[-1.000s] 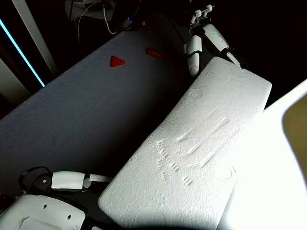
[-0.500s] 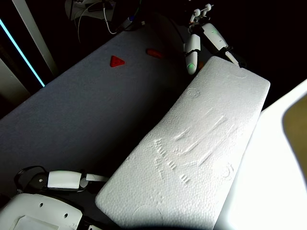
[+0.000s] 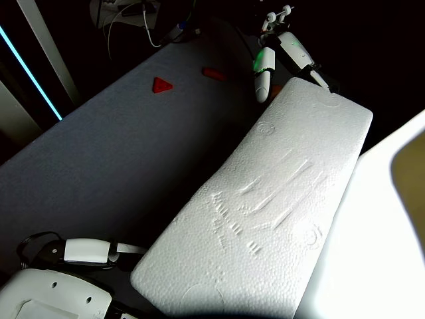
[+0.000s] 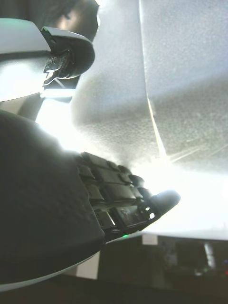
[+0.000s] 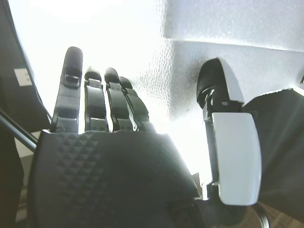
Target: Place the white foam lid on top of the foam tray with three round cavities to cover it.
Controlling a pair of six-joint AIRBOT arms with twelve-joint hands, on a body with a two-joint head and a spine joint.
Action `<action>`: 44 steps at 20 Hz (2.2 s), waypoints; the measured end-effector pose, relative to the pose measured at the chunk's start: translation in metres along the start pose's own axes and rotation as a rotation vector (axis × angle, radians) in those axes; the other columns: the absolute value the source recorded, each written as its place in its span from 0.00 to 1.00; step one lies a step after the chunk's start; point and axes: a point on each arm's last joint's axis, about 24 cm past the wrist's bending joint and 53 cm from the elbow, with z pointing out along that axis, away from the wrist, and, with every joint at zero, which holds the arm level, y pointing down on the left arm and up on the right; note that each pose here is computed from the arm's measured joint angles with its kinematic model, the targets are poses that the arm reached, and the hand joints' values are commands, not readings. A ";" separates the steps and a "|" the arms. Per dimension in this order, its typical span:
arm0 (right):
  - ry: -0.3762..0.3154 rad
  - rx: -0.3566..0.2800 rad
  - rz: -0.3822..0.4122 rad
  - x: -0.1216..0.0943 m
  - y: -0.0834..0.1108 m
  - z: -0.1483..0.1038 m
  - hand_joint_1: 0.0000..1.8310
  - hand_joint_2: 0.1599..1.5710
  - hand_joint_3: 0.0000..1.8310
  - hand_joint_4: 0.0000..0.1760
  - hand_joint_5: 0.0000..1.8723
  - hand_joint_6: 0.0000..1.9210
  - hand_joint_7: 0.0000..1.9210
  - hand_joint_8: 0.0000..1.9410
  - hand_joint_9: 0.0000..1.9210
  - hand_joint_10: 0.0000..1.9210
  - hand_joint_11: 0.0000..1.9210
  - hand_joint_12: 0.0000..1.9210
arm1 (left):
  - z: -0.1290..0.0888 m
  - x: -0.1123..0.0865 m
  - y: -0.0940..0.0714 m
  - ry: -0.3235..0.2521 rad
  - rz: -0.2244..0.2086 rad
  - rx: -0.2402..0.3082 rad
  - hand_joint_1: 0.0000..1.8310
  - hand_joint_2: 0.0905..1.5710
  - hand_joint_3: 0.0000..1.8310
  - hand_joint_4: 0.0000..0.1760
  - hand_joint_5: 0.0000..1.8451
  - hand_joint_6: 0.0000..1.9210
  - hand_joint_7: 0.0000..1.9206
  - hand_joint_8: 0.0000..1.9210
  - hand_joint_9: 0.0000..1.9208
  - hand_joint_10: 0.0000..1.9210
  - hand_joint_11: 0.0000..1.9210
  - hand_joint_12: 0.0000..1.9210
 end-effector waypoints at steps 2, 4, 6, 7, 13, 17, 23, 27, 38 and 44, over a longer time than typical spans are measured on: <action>0.001 0.004 -0.001 0.001 -0.002 -0.001 0.34 0.73 0.00 0.00 0.00 0.00 0.00 0.00 0.00 0.00 0.00 0.02 | -0.001 0.000 0.001 -0.001 0.002 -0.001 0.20 0.61 0.00 0.13 0.00 0.00 0.00 0.00 0.00 0.00 0.00 0.32; 0.002 0.010 -0.002 0.001 -0.004 -0.002 0.32 0.73 0.00 0.00 0.00 0.00 0.00 0.00 0.00 0.00 0.00 0.00 | -0.001 0.000 0.001 -0.001 0.002 -0.001 0.20 0.61 0.00 0.13 0.00 0.00 0.00 0.00 0.00 0.00 0.00 0.29; 0.004 0.013 -0.002 0.002 -0.005 -0.002 0.32 0.73 0.00 0.00 0.00 0.00 0.00 0.00 0.00 0.00 0.00 0.00 | -0.001 0.000 0.002 0.000 0.003 -0.001 0.19 0.61 0.00 0.13 0.00 0.00 0.00 0.00 0.00 0.00 0.00 0.21; 0.005 0.015 -0.005 0.002 -0.006 -0.002 0.32 0.74 0.00 0.00 0.00 0.00 0.00 0.00 0.00 0.00 0.00 0.00 | -0.001 0.000 0.002 0.000 0.003 -0.002 0.19 0.61 0.00 0.15 0.00 0.00 0.00 0.00 0.00 0.00 0.00 0.23; 0.014 0.039 -0.004 0.006 -0.015 -0.005 0.30 0.73 0.00 0.00 0.00 0.00 0.00 0.00 0.00 0.00 0.00 0.00 | -0.001 0.001 0.001 0.001 -0.001 0.000 0.21 0.62 0.00 0.12 0.00 0.00 0.00 0.00 0.00 0.00 0.00 0.36; 0.022 0.062 -0.004 0.009 -0.025 -0.008 0.30 0.71 0.00 0.00 0.00 0.00 0.00 0.00 0.00 0.00 0.00 0.00 | -0.003 0.001 0.003 0.002 0.002 -0.001 0.22 0.63 0.00 0.09 0.00 0.00 0.00 0.00 0.00 0.00 0.00 0.29; 0.020 0.070 0.003 0.009 -0.027 -0.010 0.32 0.71 0.00 0.00 0.00 0.00 0.00 0.00 0.00 0.00 0.00 0.00 | -0.010 0.001 0.009 0.007 0.010 -0.014 0.22 0.63 0.00 0.05 0.00 0.00 0.00 0.00 0.00 0.00 0.00 0.29; 0.011 0.056 -0.010 0.005 -0.023 -0.017 0.31 0.69 0.00 0.00 0.00 0.00 0.00 0.00 0.00 0.00 0.00 0.00 | -0.014 0.004 0.009 0.014 0.007 -0.013 0.22 0.64 0.00 0.07 0.00 0.00 0.00 0.00 0.00 0.00 0.00 0.35; 0.003 -0.010 -0.029 0.005 -0.005 -0.026 0.30 0.69 0.00 0.00 0.00 0.00 0.00 0.00 0.00 0.00 0.00 0.00 | -0.021 0.006 0.006 0.014 0.004 0.009 0.22 0.63 0.00 0.11 0.00 0.00 0.00 0.00 0.00 0.00 0.00 0.30; -0.004 -0.024 -0.020 0.001 -0.002 -0.026 0.32 0.69 0.00 0.00 0.00 0.00 0.00 0.00 0.00 0.00 0.00 0.00 | -0.017 0.004 0.000 0.015 0.011 0.020 0.22 0.63 0.00 0.05 0.00 0.00 0.00 0.00 0.00 0.00 0.00 0.26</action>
